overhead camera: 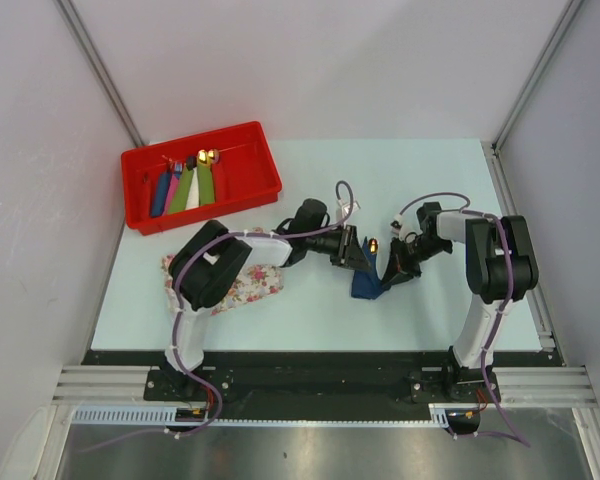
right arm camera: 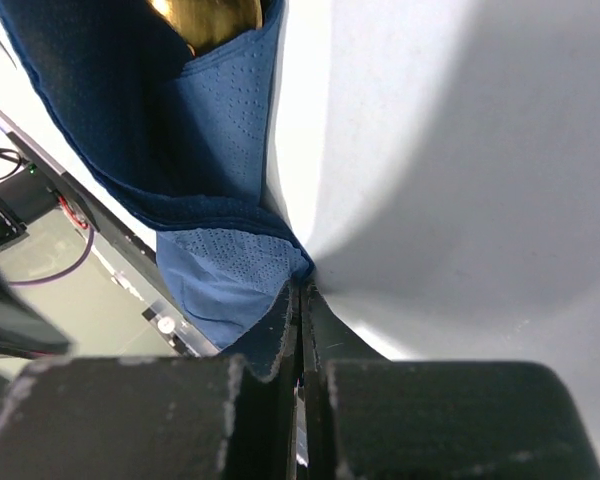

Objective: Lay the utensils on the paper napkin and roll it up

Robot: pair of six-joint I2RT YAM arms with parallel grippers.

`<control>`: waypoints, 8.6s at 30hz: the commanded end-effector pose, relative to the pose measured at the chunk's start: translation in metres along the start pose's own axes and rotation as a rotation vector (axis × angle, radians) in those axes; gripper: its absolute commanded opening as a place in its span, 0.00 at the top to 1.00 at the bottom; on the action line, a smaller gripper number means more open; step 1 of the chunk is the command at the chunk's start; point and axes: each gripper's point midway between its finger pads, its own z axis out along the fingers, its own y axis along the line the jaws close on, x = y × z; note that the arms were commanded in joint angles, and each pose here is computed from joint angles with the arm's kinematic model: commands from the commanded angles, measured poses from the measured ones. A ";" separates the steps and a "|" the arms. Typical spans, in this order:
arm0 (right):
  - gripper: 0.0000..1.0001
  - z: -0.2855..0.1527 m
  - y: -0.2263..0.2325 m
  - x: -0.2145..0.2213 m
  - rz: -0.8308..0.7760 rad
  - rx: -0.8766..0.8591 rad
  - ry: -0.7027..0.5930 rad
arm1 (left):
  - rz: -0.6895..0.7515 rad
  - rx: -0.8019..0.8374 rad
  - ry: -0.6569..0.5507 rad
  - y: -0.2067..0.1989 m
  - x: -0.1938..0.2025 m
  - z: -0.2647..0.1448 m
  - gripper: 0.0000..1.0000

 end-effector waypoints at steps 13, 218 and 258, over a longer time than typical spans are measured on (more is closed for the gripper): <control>1.00 -0.018 -0.001 -0.022 -0.040 0.061 -0.107 | -0.181 -0.192 0.174 0.095 0.068 0.003 0.96; 1.00 -0.209 0.326 0.060 -1.167 -0.320 -0.674 | 0.929 0.369 -0.410 -0.275 -0.063 -0.207 1.00; 0.39 -0.265 0.340 -0.002 -1.103 -0.190 -0.979 | 0.756 0.315 -0.624 -0.280 -0.105 -0.221 1.00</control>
